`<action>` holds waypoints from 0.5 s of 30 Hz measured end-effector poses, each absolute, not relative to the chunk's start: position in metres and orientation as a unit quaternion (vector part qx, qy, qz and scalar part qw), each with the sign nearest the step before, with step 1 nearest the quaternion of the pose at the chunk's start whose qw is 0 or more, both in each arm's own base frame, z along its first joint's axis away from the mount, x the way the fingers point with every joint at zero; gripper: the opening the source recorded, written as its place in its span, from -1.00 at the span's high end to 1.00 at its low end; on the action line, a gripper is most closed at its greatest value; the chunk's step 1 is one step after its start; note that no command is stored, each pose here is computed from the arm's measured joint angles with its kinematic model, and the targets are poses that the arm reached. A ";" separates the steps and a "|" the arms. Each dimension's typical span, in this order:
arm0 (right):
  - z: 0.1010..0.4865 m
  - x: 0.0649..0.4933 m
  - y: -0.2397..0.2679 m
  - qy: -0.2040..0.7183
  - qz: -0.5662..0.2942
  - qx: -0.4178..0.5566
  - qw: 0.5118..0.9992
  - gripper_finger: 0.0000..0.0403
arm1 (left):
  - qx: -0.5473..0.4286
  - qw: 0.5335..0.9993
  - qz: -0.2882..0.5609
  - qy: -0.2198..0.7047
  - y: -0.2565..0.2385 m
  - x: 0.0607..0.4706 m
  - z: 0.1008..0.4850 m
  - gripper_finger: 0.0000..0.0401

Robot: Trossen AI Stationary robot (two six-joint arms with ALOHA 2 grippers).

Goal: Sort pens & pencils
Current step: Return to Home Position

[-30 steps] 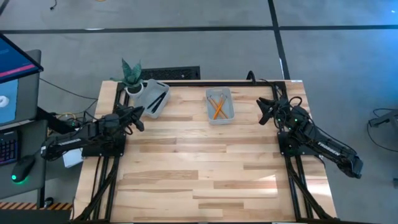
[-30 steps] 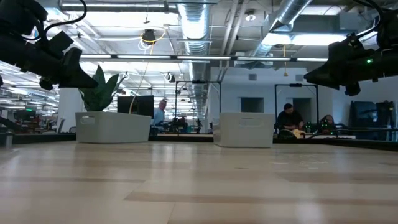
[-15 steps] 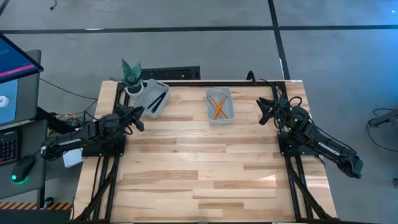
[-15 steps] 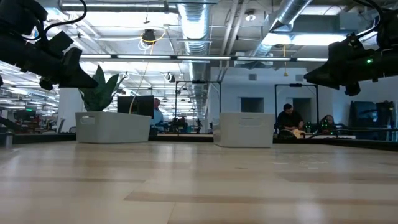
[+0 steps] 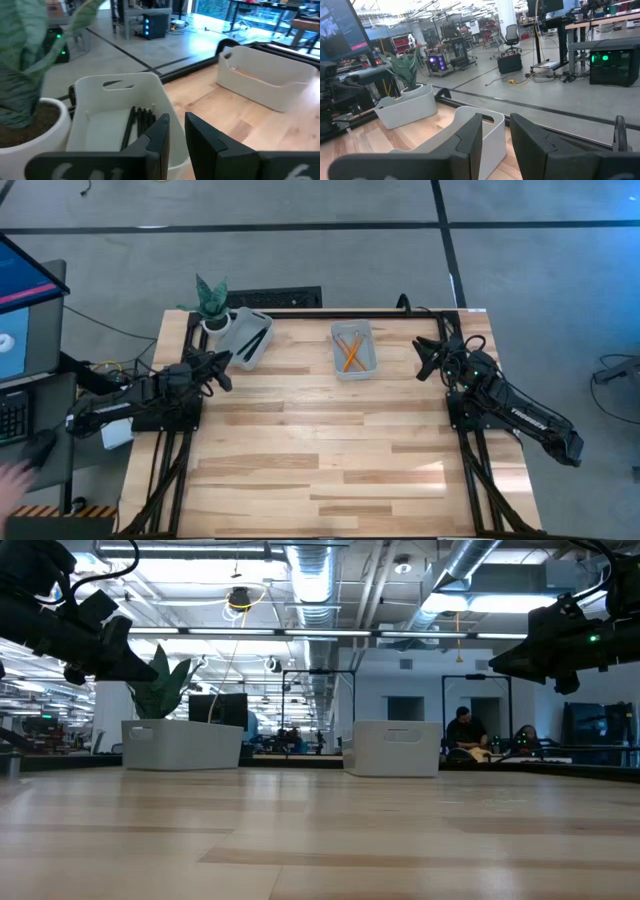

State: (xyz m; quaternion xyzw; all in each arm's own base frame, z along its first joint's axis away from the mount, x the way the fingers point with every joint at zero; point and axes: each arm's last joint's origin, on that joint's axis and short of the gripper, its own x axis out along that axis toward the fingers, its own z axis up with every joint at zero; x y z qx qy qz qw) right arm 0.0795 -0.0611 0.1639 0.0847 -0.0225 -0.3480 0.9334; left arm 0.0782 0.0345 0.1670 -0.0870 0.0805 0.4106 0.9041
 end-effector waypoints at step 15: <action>0.164 0.079 -0.061 -0.023 -0.348 0.085 0.933 0.39 | -0.086 0.910 0.396 0.082 0.032 0.079 0.167 0.75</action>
